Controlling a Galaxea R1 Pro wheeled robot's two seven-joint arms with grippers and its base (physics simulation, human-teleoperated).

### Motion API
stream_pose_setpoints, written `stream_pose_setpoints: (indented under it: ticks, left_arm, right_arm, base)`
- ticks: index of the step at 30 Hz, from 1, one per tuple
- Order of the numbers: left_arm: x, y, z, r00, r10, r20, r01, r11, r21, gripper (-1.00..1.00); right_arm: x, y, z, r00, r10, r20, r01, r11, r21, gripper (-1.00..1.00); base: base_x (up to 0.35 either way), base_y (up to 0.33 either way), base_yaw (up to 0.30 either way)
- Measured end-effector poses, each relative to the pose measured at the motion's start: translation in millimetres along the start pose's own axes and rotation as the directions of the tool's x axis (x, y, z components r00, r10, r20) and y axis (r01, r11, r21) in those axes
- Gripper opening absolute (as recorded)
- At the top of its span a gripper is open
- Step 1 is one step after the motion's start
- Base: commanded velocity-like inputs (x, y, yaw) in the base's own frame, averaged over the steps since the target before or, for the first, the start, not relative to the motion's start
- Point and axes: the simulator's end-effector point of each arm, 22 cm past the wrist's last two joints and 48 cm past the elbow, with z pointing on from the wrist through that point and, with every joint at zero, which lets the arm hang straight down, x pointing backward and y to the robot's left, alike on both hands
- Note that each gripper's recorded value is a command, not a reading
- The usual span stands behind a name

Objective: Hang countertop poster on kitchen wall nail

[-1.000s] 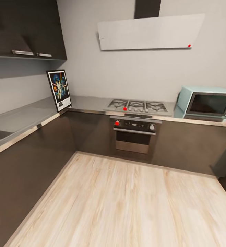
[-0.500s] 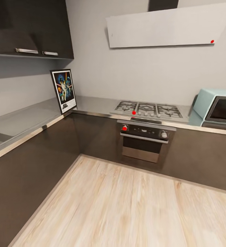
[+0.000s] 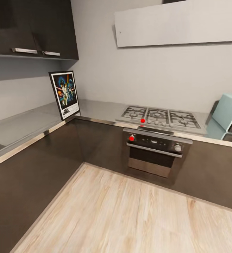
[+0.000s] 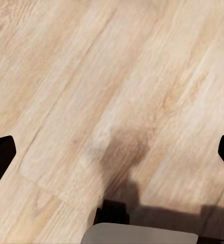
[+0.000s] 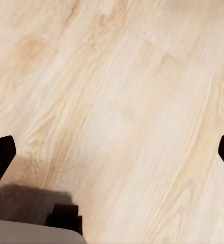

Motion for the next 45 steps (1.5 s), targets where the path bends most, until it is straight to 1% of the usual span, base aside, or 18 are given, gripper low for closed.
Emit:
stream_pose_setpoints:
  ticks: [3,8,11,18,21,23,27,28,30,31,38,45]
  left_arm:
    - [1,1,0.0,1.0,-0.002,-0.001,0.002,1.0,-0.002,1.0]
    - [2,9,0.0,1.0,-0.022,-0.004,0.022,1.0,-0.019,1.0]
    - [3,10,0.0,1.0,-0.026,-0.006,0.026,0.999,-0.023,1.0]
    - [4,12,0.3,1.0,-0.03,-0.01,0.029,0.999,-0.027,1.0]
    - [5,12,0.3,0.999,-0.035,-0.012,0.035,0.999,-0.028,1.0]
    - [6,13,0.3,0.998,-0.054,-0.013,0.054,0.998,-0.031,1.0]
    - [7,13,0.3,0.998,-0.058,-0.016,0.057,0.998,-0.032,1.0]
    - [19,12,-0.6,0.997,-0.06,-0.039,0.059,0.998,-0.032,1.0]
    - [33,12,-2.1,0.996,-0.062,-0.069,0.06,0.998,-0.033,1.0]
    - [38,12,-2.8,0.995,-0.063,-0.075,0.061,0.998,-0.034,1.0]
    - [38,13,-3.5,0.997,-0.064,-0.047,0.062,0.997,-0.038,1.0]
    - [39,14,-3.7,0.997,-0.064,-0.043,0.062,0.997,-0.039,1.0]
  right_arm:
    - [0,0,0.1,1.0,0.0,-0.001,0.0,1.0,0.0,1.0]
    - [1,0,0.3,1.0,0.0,-0.002,0.0,1.0,0.001,1.0]
    - [1,0,0.5,1.0,0.0,-0.003,0.0,1.0,0.001,1.0]
    - [2,1,0.7,1.0,0.0,-0.007,0.0,1.0,0.003,1.0]
    - [3,-5,0.6,1.0,-0.002,-0.008,0.003,1.0,0.031,1.0]
    - [3,-5,0.3,1.0,-0.002,-0.009,0.003,0.999,0.049,1.0]
    - [4,-5,0.3,1.0,-0.003,-0.011,0.003,0.999,0.051,1.0]
    - [4,-4,0.3,1.0,-0.003,-0.012,0.003,0.999,0.051,1.0]
    - [4,-4,0.3,1.0,-0.003,-0.013,0.004,0.999,0.052,1.0]
    - [4,-4,0.3,1.0,-0.003,-0.013,0.003,0.999,0.051,1.0]
    - [6,-4,0.4,1.0,-0.003,-0.017,0.004,0.999,0.051,1.0]
    - [7,-3,0.4,1.0,-0.003,-0.021,0.005,0.999,0.05,1.0]
  base:
    - [0.322,-0.106,0.264]
    - [0.322,-0.107,0.269]
    - [0.236,-0.081,0.27]
    - [0.069,-0.024,0.271]
    - [0.012,-0.004,0.271]
    - [0.002,-0.001,0.271]
    - [0.001,0.0,0.271]
    - [0.0,0.0,0.271]
    - [0.0,0.0,0.271]
    - [0.0,0.0,0.271]
    - [0.0,0.0,0.271]
    - [0.0,0.0,0.271]
